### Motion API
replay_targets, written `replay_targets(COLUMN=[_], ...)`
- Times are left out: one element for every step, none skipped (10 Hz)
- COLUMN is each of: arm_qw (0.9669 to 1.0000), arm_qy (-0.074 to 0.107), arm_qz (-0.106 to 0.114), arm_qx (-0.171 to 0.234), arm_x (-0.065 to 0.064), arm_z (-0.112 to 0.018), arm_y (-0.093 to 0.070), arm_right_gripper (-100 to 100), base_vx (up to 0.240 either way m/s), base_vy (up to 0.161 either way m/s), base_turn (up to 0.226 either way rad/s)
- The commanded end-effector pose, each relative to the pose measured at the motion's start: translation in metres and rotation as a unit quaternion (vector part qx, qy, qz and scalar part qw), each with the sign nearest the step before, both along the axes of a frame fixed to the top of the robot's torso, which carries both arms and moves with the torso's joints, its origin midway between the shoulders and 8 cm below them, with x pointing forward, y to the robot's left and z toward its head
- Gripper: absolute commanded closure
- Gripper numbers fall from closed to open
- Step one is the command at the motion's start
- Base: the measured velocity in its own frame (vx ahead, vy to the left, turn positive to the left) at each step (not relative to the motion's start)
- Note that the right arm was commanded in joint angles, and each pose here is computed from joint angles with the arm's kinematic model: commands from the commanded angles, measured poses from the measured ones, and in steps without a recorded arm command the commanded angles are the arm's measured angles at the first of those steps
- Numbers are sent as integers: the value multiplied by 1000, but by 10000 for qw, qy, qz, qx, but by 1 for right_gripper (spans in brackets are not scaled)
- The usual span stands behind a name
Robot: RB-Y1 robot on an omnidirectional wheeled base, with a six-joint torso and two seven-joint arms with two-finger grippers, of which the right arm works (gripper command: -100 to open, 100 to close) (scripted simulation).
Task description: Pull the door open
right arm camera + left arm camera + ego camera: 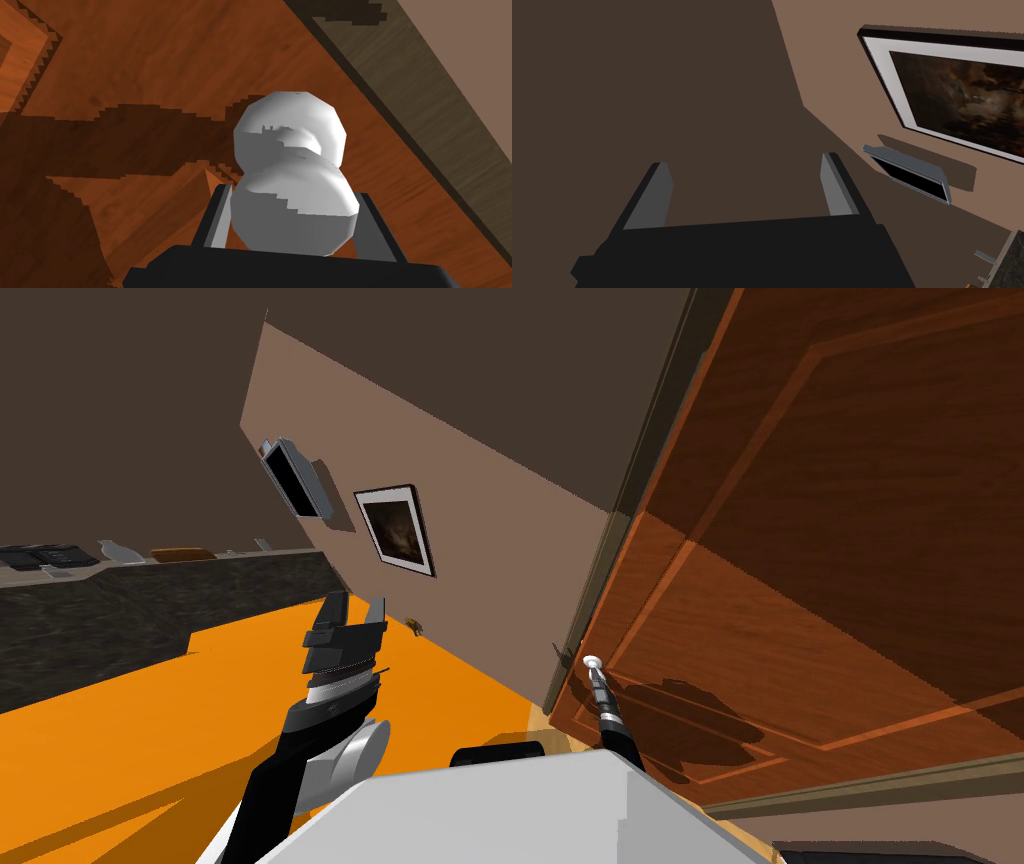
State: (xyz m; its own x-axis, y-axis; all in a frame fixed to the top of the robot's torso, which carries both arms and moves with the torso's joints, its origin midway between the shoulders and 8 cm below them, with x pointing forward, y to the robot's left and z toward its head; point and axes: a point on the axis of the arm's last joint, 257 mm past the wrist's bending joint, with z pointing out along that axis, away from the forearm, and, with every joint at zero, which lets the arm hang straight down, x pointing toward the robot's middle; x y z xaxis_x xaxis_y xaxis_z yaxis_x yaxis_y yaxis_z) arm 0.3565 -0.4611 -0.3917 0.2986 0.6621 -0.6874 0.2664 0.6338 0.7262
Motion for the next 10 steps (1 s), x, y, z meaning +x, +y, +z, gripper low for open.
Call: replay_targets(arm_qw=[9997,9996,9988,9981,9975,9961,9958,9938,9937,9911], arm_qy=[-102,-116,-199,-255,-290,-364,-377,-460,-465,-552], arm_qz=[-23,-23,-22,-23,-22,-22,-21,-21,-20,-19], arm_qx=[227,259,439,560,640,800,831,1011,1023,1212], arm_x=[-3,-3,-5,-7,-7,-9,-9,-10,-10,-12], arm_z=[0,0,0,0,0,0,0,0,0,0], arm_y=[-3,-3,-3,-3,-3,-4,-4,-4,-4,-4], arm_right_gripper=[100,100,100,100,100,100,100,100,100,100], base_vx=[-12,-9,-8,-14,-13,-15,-11,-9,-9,-11], base_vy=[-3,-1,-1,0,-2,-3,-3,1,-2,-3], base_turn=[21,12,21,37,11,21,11,22,12,25])
